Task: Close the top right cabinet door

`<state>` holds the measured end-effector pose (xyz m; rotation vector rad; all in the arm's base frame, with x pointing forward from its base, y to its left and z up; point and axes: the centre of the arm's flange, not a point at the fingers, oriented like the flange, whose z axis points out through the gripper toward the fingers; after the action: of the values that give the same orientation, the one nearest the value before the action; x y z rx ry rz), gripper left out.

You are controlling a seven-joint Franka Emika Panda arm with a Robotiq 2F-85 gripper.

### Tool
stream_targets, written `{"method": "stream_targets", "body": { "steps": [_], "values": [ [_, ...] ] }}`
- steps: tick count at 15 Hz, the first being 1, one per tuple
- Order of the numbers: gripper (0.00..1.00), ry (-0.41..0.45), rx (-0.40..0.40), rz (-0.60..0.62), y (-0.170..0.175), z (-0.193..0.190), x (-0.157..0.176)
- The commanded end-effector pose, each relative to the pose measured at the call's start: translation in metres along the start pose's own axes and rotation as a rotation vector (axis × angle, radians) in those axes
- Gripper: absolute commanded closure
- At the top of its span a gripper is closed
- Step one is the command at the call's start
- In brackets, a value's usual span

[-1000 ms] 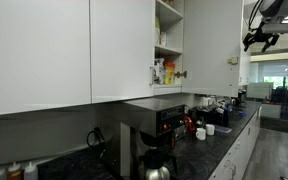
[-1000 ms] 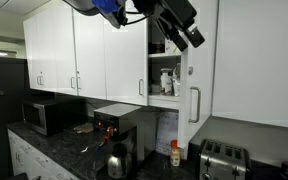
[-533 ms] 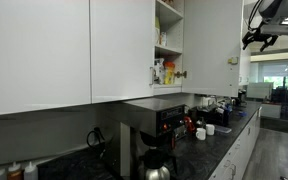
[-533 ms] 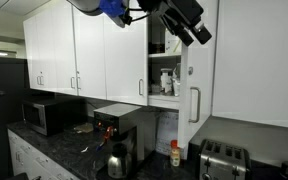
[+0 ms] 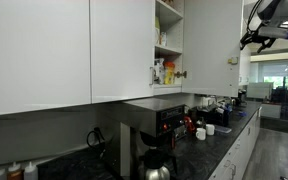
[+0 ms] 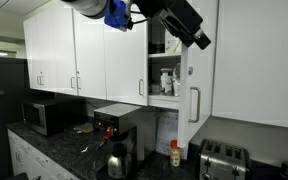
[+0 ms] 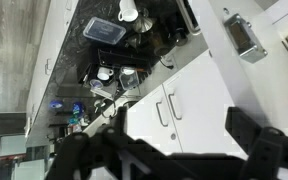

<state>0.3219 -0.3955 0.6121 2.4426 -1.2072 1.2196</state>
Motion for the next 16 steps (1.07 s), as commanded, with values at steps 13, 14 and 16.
{"method": "stream_targets", "body": {
  "steps": [13,14,16],
  "values": [
    [0.00,0.002,0.162,-0.160,-0.031,-0.015,-0.032],
    [0.00,0.001,0.168,-0.170,-0.033,-0.017,-0.034],
    [0.00,-0.001,0.184,-0.186,-0.041,-0.018,-0.037]
  ]
}}
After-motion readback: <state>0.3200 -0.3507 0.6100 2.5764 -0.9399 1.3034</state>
